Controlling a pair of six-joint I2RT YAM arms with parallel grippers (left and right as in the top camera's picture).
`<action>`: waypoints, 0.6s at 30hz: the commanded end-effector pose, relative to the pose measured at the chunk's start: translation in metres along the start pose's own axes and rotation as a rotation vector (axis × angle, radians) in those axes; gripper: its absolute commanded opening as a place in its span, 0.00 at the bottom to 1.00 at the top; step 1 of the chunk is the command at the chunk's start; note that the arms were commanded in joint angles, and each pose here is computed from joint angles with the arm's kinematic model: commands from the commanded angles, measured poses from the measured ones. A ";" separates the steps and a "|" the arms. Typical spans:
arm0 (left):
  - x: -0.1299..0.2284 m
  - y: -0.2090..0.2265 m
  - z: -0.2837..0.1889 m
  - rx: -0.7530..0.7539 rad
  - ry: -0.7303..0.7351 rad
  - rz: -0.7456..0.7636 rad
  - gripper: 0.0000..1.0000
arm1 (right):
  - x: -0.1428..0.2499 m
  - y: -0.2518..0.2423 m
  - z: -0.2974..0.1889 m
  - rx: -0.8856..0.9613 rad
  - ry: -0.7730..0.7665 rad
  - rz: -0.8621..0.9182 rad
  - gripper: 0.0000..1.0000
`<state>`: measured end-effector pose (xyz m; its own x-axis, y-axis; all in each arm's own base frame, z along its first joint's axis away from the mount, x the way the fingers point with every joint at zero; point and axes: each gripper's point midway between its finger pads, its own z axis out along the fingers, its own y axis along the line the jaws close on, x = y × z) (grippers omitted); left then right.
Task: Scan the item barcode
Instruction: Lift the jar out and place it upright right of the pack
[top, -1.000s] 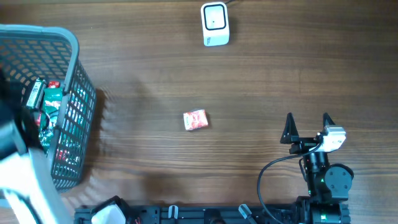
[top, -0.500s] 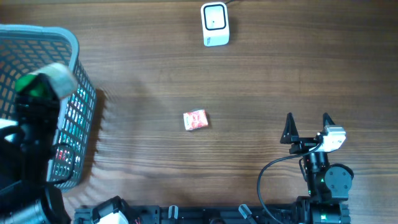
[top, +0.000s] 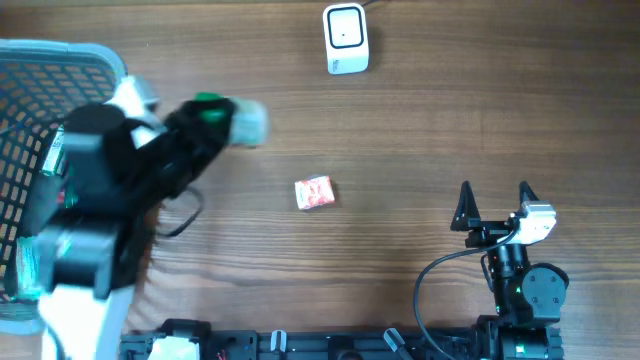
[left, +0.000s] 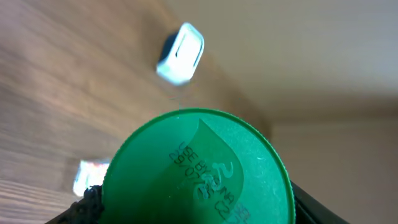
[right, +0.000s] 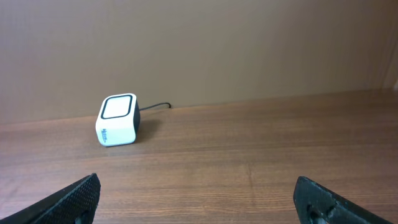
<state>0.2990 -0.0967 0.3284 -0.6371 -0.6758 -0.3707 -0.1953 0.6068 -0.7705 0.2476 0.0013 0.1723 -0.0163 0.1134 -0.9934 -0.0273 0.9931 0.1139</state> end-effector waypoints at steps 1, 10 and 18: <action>0.036 -0.006 0.052 -0.050 0.126 0.083 0.63 | -0.001 -0.001 0.000 0.008 -0.007 0.017 1.00; 0.142 0.024 0.172 -0.287 0.283 0.305 0.63 | -0.001 -0.001 0.000 0.007 -0.008 0.017 1.00; 0.198 0.065 0.226 -0.465 0.215 0.523 0.66 | -0.001 -0.001 0.000 0.007 -0.008 0.018 1.00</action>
<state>0.3265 -0.2874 0.1096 -0.8823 -0.2329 -0.4090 -0.0966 0.9401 -0.3270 0.2476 0.0013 0.1722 -0.0167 0.1135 -0.9934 -0.0269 0.9931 0.1139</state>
